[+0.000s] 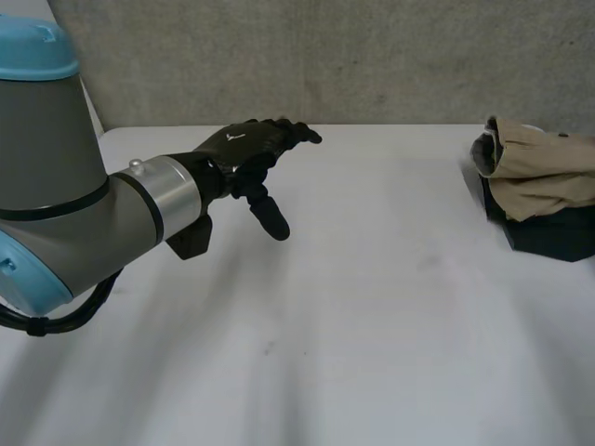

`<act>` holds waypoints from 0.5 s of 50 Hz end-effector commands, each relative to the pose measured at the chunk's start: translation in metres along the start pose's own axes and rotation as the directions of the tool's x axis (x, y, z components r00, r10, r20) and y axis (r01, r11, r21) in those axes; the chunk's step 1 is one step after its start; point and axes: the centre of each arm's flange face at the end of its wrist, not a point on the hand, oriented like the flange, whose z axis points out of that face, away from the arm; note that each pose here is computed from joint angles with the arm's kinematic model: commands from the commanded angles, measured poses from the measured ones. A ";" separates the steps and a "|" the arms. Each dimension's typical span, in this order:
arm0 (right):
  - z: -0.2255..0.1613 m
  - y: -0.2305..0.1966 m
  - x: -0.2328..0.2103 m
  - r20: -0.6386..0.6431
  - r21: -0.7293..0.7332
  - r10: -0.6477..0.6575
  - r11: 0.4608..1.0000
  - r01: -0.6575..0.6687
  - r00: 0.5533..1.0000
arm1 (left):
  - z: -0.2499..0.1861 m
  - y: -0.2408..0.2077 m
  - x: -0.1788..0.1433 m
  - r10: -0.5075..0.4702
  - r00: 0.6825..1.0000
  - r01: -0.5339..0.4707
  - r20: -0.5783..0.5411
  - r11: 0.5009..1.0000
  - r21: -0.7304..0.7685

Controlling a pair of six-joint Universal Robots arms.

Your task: Fold the laundry.

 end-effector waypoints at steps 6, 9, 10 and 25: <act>-0.086 -0.185 -0.072 0.004 0.224 0.244 0.945 -0.239 0.970 | -0.033 -0.043 -0.007 0.030 0.979 -0.067 0.200 0.981 0.179; -0.111 -0.194 -0.114 0.053 0.190 0.267 0.943 -0.272 0.962 | -0.042 -0.050 -0.013 0.026 0.960 -0.094 0.280 0.968 0.232; -0.118 -0.195 -0.125 0.062 0.178 0.269 0.944 -0.276 0.961 | -0.045 -0.050 -0.016 0.024 0.953 -0.099 0.302 0.966 0.238; -0.166 -0.184 -0.196 0.119 0.028 0.273 0.960 -0.278 0.955 | -0.053 -0.022 -0.035 0.048 0.924 -0.110 0.380 0.984 0.143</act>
